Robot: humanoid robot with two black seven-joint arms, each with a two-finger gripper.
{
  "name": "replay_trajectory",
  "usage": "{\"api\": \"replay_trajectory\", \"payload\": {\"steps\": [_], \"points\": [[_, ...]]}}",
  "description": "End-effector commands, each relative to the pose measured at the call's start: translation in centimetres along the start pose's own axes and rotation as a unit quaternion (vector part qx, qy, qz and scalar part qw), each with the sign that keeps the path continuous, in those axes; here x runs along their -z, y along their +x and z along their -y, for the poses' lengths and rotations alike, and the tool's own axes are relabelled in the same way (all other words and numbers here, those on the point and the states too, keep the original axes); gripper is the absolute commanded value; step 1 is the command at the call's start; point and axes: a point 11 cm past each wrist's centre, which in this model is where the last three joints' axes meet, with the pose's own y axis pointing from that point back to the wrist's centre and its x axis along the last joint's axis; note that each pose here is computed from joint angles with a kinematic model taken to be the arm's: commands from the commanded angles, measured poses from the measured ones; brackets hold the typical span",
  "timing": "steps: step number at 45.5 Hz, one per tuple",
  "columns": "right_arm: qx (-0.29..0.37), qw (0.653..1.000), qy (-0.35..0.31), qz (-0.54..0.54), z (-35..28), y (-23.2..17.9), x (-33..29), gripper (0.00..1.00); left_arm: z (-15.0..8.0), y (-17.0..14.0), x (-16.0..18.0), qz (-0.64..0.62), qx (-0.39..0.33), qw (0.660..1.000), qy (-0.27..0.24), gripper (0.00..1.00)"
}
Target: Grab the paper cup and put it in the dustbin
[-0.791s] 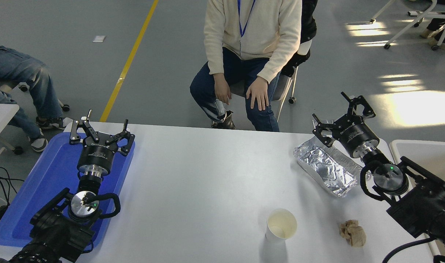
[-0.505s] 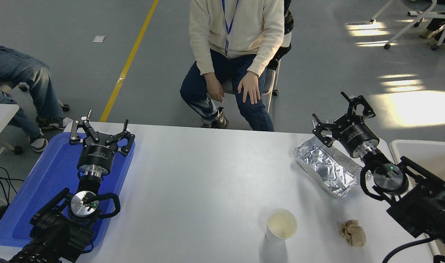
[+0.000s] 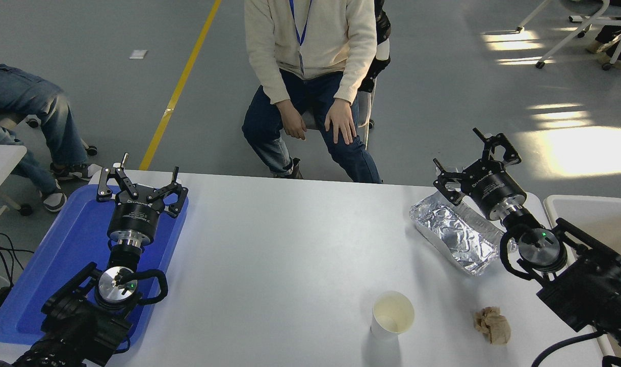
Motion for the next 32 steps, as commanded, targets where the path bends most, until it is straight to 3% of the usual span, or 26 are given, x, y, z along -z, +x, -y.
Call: {"api": "replay_trajectory", "payload": {"steps": [1,32], "points": [[0.002,1.0,-0.001,-0.001,0.0,0.0,0.0,1.0,0.0,0.1,0.0,0.0,-0.001,1.0,0.0,1.0],[0.027,0.995,-0.026,-0.089,1.5,-2.5,1.3,1.0,0.1,-0.1,0.1,0.001,0.002,1.0,0.003,1.0]]}}
